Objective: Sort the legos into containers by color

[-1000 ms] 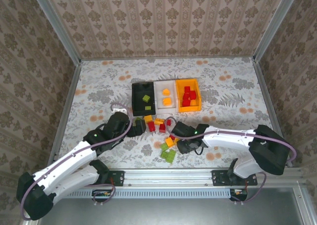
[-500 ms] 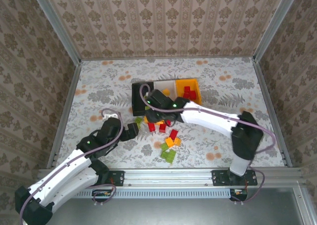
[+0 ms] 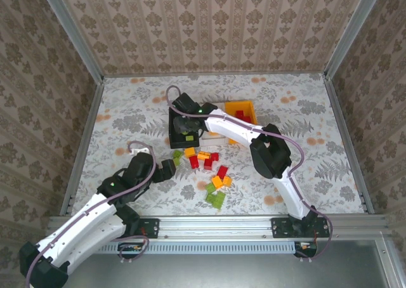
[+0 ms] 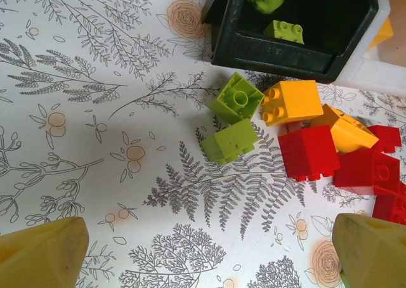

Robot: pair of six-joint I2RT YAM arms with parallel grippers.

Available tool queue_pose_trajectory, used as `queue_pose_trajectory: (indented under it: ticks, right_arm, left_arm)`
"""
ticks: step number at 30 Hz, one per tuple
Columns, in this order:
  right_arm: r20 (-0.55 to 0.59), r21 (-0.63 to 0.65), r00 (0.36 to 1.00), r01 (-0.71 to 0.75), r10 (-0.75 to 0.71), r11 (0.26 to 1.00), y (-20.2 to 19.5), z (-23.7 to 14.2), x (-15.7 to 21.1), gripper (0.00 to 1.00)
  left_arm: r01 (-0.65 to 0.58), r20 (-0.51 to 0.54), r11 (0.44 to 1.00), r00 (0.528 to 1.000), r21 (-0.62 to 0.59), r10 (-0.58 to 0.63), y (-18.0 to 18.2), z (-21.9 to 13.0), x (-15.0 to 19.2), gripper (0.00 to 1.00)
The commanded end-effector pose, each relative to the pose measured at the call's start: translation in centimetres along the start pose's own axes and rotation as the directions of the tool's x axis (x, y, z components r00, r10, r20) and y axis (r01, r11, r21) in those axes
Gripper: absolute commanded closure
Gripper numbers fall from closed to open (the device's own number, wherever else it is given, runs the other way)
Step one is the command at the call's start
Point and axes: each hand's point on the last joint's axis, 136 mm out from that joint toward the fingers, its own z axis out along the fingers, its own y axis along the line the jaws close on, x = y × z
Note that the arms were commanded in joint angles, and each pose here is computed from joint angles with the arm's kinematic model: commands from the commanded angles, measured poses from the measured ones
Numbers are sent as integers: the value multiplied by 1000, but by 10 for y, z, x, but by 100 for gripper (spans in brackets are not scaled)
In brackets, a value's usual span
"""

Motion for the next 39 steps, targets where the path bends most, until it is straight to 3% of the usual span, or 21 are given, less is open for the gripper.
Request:
queue_pose_trajectory:
  ticks: [1,6,12,19,27,39]
  right_arm:
    - [30,-22,999,-17,18,1000,7,-16,-18,34]
    - [83,-70,995,-54,60,996,8,-49,-24,29]
    - [119,-89,989,-81,91,993,-10,-83,-3,29]
    - [126,-81,983,-124,133,989,-40,-107,27,28]
    - [153,-71,976,-147,156,987,-60,-122,35,28]
    - [187,-54,964,-179,186,982,-79,-135,31,28]
  left_arm:
    - [-17,-17,999,1000,-27,17,7,4,4,0]
    - [-64,-42,998,997,-22,63,-2,16,-4,5]
    - [-127,-108,992,986,-24,124,-20,49,-7,14]
    - [-200,-146,976,972,-87,186,-21,85,-7,21]
    - [-261,-201,957,951,-127,233,-17,112,2,28]
    - [-257,-214,961,949,-106,230,-21,110,9,60]
